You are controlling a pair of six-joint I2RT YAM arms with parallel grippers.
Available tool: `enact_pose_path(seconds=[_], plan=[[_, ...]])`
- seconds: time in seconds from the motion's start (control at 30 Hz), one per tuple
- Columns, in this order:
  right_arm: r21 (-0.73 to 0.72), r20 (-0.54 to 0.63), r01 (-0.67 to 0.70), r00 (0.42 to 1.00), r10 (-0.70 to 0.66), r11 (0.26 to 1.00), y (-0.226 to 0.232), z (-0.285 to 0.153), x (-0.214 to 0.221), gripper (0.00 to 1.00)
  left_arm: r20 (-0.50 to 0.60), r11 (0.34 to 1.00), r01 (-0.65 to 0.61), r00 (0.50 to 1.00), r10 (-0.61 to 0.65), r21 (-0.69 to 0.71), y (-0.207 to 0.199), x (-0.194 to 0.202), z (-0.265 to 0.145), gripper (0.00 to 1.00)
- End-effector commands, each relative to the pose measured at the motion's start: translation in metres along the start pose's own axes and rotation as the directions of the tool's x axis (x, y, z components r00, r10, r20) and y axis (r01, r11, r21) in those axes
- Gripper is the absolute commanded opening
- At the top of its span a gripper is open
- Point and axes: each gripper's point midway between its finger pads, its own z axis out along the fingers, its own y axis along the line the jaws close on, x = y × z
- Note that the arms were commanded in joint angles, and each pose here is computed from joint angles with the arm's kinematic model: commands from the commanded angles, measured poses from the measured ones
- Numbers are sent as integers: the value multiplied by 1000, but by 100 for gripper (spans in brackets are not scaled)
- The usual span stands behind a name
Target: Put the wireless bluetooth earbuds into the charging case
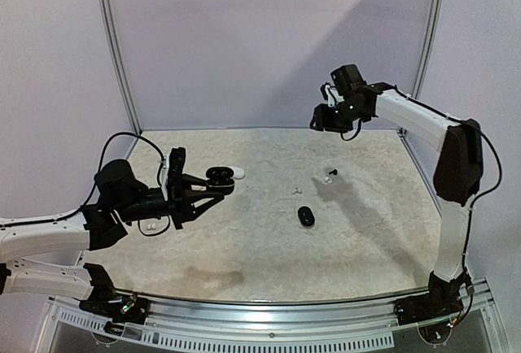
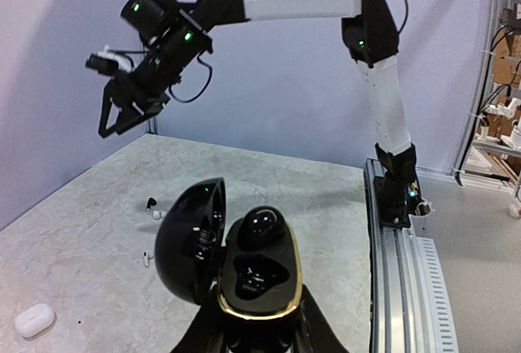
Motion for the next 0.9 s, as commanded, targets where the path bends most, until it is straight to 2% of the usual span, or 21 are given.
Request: enact_pose_path(seconds=[0.0, 0.13, 0.27, 0.6, 0.87], plan=[[244, -156, -106, 977, 147, 964, -62, 52, 41, 55, 14, 1000, -16, 1000, 17, -14, 1, -1, -5, 0], [414, -195, -79, 965, 173, 907, -112, 93, 63, 57, 18, 1000, -19, 1000, 20, -21, 2, -1, -8, 0], [504, -188, -48, 968, 164, 862, -138, 111, 73, 57, 22, 999, -21, 1000, 22, -25, 2, -2, -9, 0], [533, -284, 14, 945, 164, 846, -160, 139, 113, 54, 25, 999, -35, 999, 35, -26, 3, -3, -9, 0], [544, -388, 87, 908, 158, 834, -168, 131, 143, 53, 24, 999, -42, 999, 43, -27, 4, -5, -8, 0]])
